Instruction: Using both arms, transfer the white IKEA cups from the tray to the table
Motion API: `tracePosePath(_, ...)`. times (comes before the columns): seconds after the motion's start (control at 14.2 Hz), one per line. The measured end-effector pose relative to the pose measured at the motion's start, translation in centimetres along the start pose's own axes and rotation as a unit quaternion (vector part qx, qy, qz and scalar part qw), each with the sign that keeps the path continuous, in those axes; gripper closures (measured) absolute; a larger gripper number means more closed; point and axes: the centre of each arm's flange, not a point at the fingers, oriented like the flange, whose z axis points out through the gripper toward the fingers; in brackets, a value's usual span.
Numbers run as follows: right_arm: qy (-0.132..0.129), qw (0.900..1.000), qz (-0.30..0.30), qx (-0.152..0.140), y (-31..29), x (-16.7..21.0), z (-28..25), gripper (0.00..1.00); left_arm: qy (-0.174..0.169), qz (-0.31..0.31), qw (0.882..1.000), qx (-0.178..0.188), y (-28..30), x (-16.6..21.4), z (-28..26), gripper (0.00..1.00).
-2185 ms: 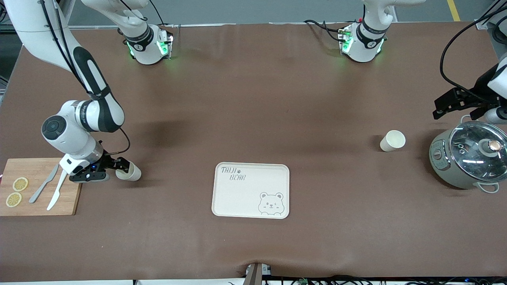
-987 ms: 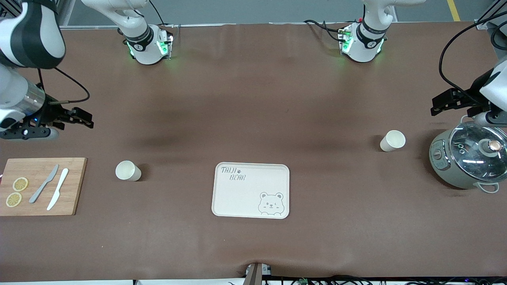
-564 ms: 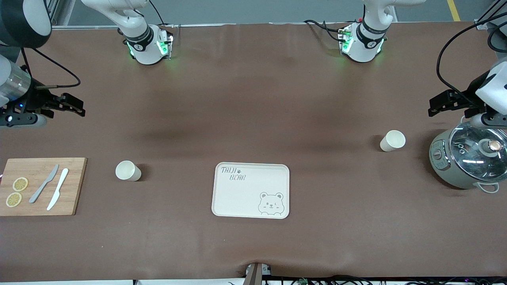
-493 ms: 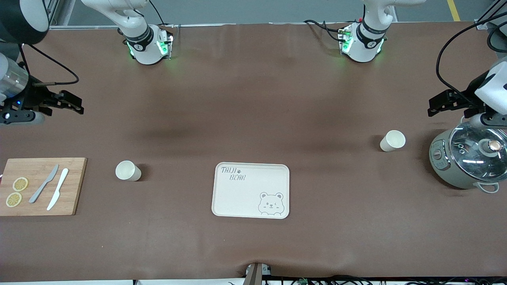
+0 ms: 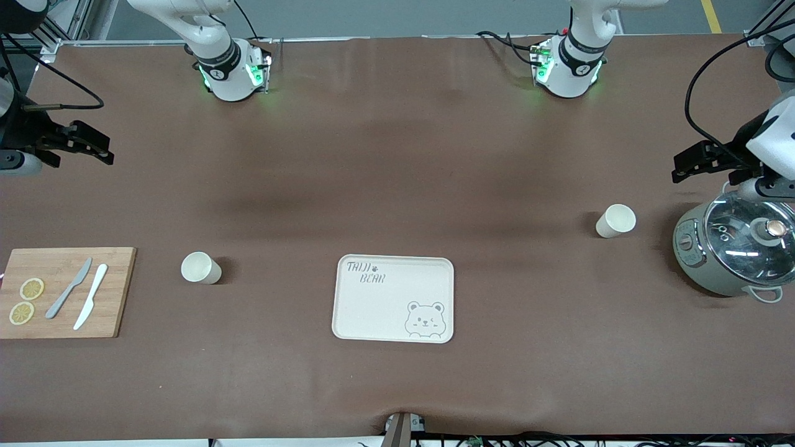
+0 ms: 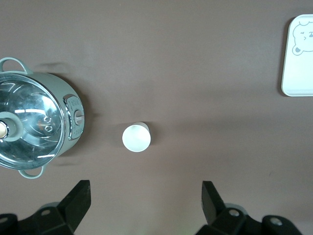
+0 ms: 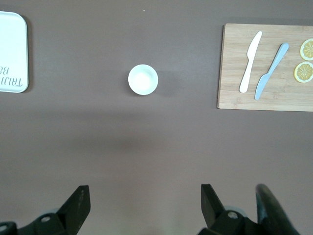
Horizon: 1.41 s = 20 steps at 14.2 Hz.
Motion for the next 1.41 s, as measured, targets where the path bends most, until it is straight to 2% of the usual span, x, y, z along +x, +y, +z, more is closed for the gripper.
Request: tracePosePath(1.41,0.005,1.000,-0.019,-0.009,-1.9,0.1,-0.8,0.00,0.000,0.001,1.000,0.000,0.1,0.0,0.0,0.00)
